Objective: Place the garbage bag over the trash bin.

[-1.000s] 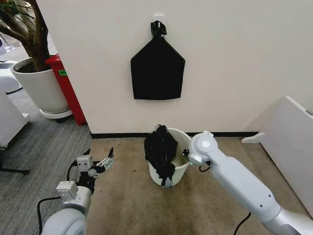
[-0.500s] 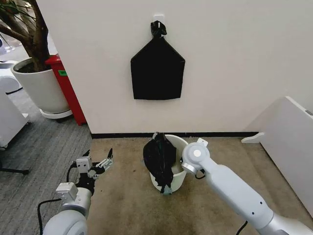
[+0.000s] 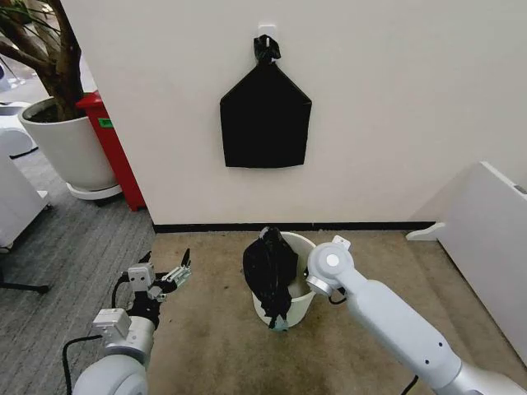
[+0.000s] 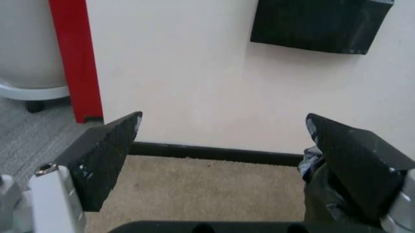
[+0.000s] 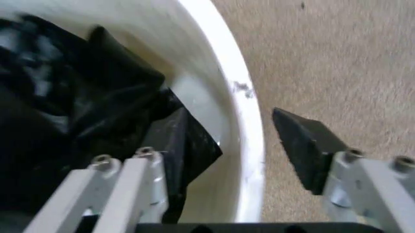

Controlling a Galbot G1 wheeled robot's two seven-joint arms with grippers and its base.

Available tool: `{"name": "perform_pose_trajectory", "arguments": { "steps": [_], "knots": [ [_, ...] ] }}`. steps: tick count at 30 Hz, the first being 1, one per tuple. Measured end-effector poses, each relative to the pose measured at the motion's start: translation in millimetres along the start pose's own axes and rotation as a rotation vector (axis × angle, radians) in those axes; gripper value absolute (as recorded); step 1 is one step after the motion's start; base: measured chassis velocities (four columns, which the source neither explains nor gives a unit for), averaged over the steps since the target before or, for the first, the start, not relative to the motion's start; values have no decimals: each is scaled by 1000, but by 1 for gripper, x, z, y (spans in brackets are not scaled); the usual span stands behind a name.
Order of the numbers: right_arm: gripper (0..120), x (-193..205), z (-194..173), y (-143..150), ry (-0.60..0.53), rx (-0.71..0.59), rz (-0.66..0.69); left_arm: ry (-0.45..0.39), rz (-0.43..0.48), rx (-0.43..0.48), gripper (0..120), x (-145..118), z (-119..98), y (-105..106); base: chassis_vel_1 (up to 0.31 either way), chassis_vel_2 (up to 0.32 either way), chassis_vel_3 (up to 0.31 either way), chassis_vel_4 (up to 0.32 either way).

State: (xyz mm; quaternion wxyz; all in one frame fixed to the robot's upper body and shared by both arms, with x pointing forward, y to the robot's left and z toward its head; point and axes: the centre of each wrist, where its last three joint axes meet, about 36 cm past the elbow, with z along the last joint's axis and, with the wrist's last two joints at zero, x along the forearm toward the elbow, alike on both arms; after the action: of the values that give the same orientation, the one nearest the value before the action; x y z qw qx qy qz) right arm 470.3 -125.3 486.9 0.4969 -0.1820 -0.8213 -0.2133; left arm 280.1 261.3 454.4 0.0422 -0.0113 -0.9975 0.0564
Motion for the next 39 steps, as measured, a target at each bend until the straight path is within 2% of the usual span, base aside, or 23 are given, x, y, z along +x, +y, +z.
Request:
{"name": "perform_pose_trajectory", "arguments": {
  "steps": [3,6,7,9,13,15,18,20,22,25,28,30,34,36,39],
  "knots": [
    [62,26,-3,-15,-44,11,-57,3,18,-12,100,-9,-10,4,0,0,0,0],
    [71,46,-2,-37,-87,11,-118,20,31,-11,100,-22,-20,6,0,0,0,0],
    [71,46,-2,-37,-87,11,-118,20,31,-11,100,-22,-20,6,0,0,0,0],
    [83,59,5,-64,-165,48,-190,55,51,9,100,-35,-29,3,0,0,0,0],
    [97,71,19,-101,-292,163,-326,127,81,7,100,-49,-33,-2,0,0,0,0],
    [98,72,23,-106,-319,186,-350,147,87,3,100,-52,-33,-3,0,0,0,0],
    [100,64,48,-123,-489,238,-421,263,93,-24,100,-60,-39,-7,0,0,0,0],
    [100,53,64,-133,-585,260,-476,302,101,-30,100,-67,-45,-9,0,0,0,0],
    [100,48,68,-136,-617,279,-485,311,104,-34,100,-69,-47,-9,0,0,0,0],
    [100,15,86,-156,-833,400,-531,340,110,-62,100,-85,-56,-7,0,0,0,0],
    [100,-3,91,-167,-971,443,-529,360,104,-65,100,-102,-67,-10,0,0,0,0],
    [100,-3,90,-167,-978,442,-527,365,104,-62,100,-104,-69,-12,0,0,0,0],
    [100,-2,93,-171,-994,424,-505,478,130,-15,100,-116,-78,-44,0,0,0,0],
    [100,-2,94,-171,-994,422,-504,490,131,-13,100,-117,-79,-47,0,0,0,0],
    [100,-1,96,-170,-981,399,-491,571,124,-19,100,-126,-82,-68,0,0,0,0]
  ]
}}
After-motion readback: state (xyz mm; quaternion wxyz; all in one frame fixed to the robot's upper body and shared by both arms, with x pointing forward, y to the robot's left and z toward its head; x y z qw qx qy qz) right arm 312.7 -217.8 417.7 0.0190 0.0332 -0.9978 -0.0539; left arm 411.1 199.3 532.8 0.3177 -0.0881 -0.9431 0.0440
